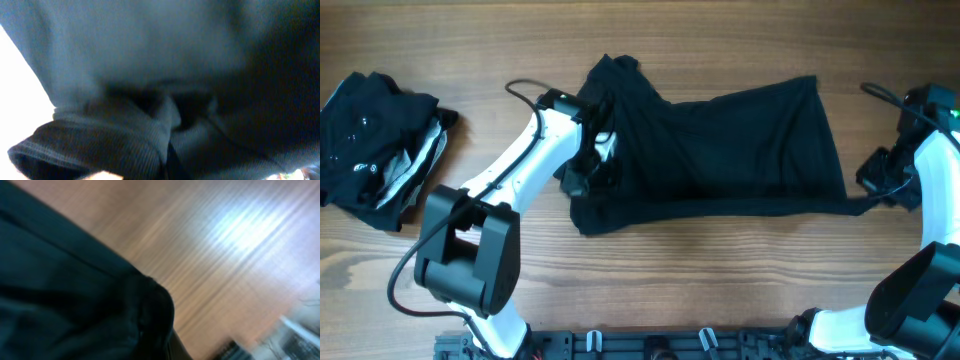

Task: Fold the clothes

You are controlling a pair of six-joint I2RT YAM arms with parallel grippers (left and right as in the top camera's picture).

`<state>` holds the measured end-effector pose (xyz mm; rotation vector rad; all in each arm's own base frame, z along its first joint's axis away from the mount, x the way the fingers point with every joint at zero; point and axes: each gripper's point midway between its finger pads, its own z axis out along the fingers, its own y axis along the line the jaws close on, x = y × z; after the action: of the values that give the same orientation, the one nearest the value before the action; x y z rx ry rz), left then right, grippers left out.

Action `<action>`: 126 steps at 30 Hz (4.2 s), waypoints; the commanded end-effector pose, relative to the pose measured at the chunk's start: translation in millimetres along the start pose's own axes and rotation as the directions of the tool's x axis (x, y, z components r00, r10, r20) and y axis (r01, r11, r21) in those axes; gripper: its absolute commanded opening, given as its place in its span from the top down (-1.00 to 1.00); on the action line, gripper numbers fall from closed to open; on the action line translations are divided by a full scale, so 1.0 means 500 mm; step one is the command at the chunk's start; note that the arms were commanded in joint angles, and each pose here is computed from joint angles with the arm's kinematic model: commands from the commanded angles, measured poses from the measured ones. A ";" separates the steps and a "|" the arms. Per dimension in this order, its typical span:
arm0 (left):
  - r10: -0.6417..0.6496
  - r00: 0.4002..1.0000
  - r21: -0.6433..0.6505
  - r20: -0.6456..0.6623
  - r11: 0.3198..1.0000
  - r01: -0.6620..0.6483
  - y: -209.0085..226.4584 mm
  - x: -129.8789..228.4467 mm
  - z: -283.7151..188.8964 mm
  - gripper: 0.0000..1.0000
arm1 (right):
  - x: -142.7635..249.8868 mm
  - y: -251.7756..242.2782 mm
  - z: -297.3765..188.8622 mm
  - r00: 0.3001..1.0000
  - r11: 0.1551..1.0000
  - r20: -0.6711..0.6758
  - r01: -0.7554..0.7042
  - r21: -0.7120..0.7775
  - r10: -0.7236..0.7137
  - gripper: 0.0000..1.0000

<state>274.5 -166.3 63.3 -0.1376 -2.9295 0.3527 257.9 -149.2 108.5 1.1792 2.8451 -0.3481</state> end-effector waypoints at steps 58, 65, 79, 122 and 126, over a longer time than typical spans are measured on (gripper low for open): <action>-0.086 0.673 0.100 0.734 0.995 0.018 0.199 -0.341 -0.273 -0.44 | -0.125 0.289 -0.099 0.891 0.781 0.344 0.433 -0.449 -0.296 -0.93; -0.024 0.554 0.082 0.832 0.993 -0.080 0.166 -0.464 -0.243 -0.32 | -0.158 0.390 -0.109 0.843 0.742 0.462 0.493 -0.454 -0.277 -0.99; -0.008 0.698 0.138 0.716 0.982 -0.131 0.108 -0.433 -0.131 -0.39 | -0.191 0.503 0.121 0.874 0.734 0.395 0.463 -0.497 -0.284 -0.30; -0.017 0.854 0.040 0.520 0.999 -0.004 0.156 -0.369 0.067 -0.22 | -0.289 0.419 0.030 0.844 0.841 0.479 0.429 -0.329 -0.242 -0.72; -0.017 0.854 0.040 0.520 0.999 -0.004 0.156 -0.369 0.067 -0.24 | -0.215 0.366 0.047 0.856 0.838 0.353 0.478 -0.263 -0.378 -0.43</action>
<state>469.3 -134.8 9.7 -0.0563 -3.4889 0.6736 471.4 -102.0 52.5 0.4530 2.6967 0.0132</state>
